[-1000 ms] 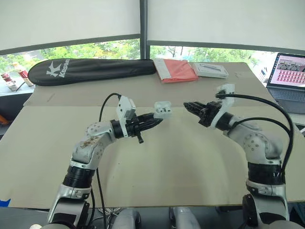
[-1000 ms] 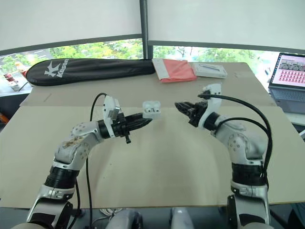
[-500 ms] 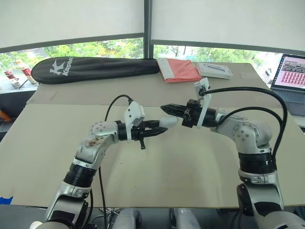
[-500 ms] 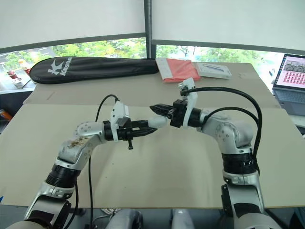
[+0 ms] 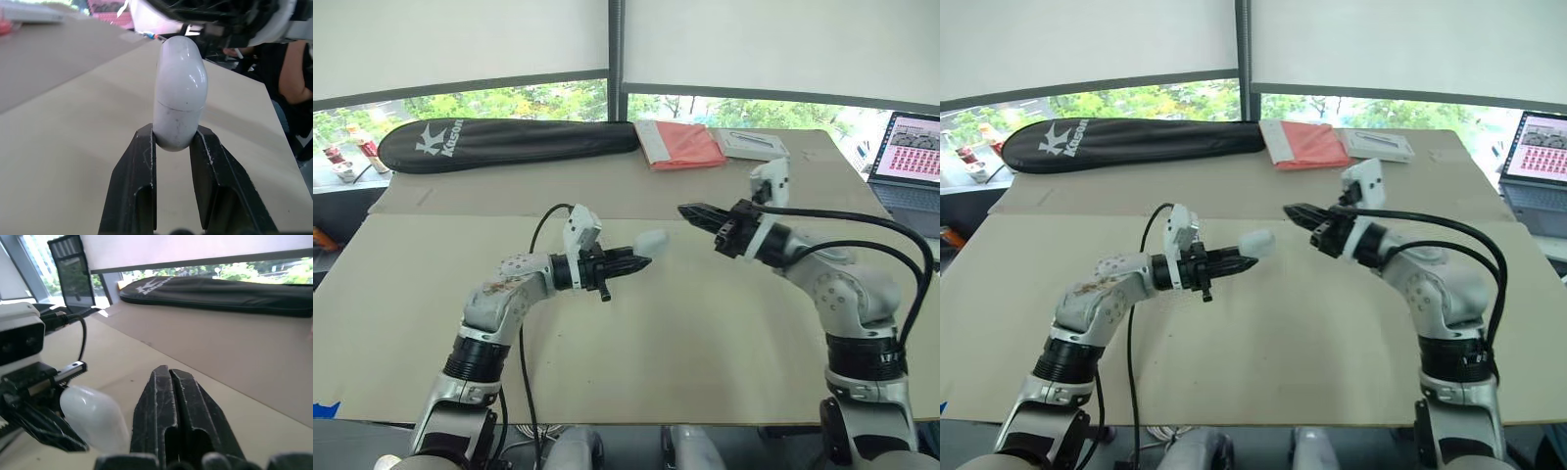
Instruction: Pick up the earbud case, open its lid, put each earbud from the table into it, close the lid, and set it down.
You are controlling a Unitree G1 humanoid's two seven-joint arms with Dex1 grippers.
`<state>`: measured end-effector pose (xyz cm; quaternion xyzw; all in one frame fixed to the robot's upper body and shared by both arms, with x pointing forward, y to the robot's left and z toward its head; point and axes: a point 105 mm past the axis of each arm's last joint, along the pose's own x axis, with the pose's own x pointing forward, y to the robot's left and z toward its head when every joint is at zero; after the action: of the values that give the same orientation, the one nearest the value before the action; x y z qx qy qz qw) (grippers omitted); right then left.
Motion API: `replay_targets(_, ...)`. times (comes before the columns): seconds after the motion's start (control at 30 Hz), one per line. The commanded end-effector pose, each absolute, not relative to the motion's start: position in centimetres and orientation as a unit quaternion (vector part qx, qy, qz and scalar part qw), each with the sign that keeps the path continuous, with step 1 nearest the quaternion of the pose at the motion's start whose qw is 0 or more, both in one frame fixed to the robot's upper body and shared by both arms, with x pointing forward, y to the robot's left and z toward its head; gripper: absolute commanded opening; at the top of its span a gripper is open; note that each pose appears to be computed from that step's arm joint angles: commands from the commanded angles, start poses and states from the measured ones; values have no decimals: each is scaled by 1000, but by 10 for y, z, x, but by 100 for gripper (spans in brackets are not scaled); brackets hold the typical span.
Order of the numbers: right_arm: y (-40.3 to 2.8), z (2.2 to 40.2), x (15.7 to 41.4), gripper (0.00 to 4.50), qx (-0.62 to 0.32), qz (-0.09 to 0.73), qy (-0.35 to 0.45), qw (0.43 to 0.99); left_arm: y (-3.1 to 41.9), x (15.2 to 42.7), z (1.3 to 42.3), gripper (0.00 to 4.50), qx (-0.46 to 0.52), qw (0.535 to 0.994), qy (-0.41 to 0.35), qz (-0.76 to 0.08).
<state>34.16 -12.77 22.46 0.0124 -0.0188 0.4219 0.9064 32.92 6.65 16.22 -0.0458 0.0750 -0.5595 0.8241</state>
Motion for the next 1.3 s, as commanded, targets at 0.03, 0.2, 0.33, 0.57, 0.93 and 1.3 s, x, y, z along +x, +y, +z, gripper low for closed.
replay_targets(0.03,-136,219,320,160,-85,468,-29,879,65,324,165,50,-117,808,118,-565)
replay_targets(0.2,-136,199,294,336,-119,531,-8,839,66,321,143,50,-184,790,233,-536)
replay_targets(0.33,-132,192,292,446,-132,537,-10,833,61,319,127,50,-240,763,320,-507)
replay_targets(0.57,-130,187,299,446,-123,523,-13,843,67,324,100,50,-237,768,378,-460)
replay_targets(0.93,-139,185,299,450,-127,518,-4,846,116,306,96,445,-181,782,406,-436)
replay_targets(1.3,-167,190,295,450,-130,508,41,850,239,375,189,445,77,951,81,-290)
